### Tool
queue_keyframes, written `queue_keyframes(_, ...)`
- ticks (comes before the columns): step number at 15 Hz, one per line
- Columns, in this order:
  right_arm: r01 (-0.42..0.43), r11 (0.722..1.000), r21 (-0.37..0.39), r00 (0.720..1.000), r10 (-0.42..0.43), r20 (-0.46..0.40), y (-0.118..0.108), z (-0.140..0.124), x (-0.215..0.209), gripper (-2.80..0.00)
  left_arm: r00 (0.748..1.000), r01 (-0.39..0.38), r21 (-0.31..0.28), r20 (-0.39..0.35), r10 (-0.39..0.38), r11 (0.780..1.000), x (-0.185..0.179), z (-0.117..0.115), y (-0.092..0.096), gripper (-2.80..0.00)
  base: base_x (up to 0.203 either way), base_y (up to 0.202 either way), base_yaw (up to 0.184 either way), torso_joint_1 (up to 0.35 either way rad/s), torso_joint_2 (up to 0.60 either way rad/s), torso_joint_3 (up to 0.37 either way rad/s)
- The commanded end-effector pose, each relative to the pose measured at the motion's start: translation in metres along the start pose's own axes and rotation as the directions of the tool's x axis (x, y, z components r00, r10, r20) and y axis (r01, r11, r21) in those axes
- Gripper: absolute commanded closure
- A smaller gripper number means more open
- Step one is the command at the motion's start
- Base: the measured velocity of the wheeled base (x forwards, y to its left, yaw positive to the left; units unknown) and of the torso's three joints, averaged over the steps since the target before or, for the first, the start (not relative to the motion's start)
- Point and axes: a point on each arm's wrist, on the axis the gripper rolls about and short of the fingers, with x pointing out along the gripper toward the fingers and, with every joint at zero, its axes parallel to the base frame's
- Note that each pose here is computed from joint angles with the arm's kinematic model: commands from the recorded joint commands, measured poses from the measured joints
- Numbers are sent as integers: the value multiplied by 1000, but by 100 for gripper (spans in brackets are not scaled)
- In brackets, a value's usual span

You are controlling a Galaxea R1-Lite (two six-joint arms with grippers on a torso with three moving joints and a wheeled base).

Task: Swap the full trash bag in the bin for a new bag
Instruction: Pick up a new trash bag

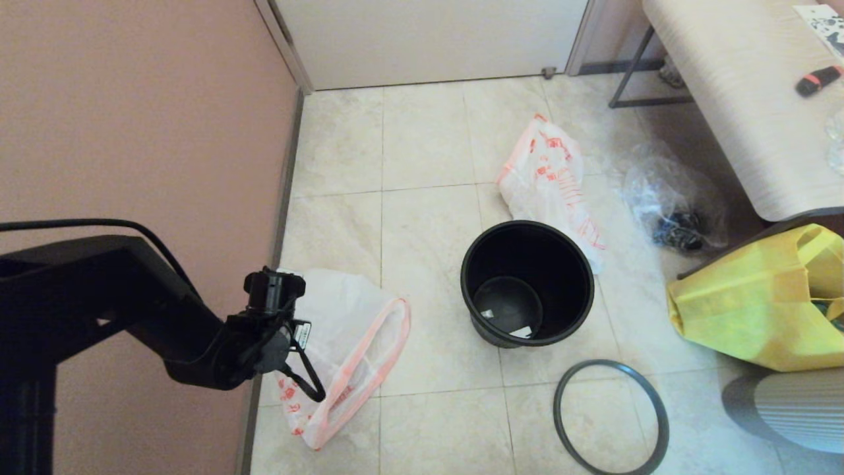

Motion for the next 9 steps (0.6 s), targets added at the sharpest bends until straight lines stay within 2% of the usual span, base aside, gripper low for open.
queue_keyframes(1, 0, 1000, -1, 1000, 0, -1, 0, 0, 0, 0, 999, -10, -2, -41, 10, 1000, 32, -12, -19, -280, 0, 0, 0, 0, 0, 0)
queue_keyframes(4, 0, 1000, -1, 1000, 0, -1, 0, 0, 0, 0, 999, -28, -113, -19, 26, 993, 47, -4, -26, -280, 0, 0, 0, 0, 0, 0)
queue_keyframes(6, 0, 1000, -1, 1000, 0, -1, 0, 0, 0, 0, 999, -35, -141, -32, 31, 989, 58, -9, -29, -280, 0, 0, 0, 0, 0, 0)
queue_keyframes(9, -1, 1000, 0, 1000, 1, -1, 0, 0, 0, 0, 999, 18, -219, -39, -27, 976, 71, -15, -38, -280, 0, 0, 0, 0, 0, 0)
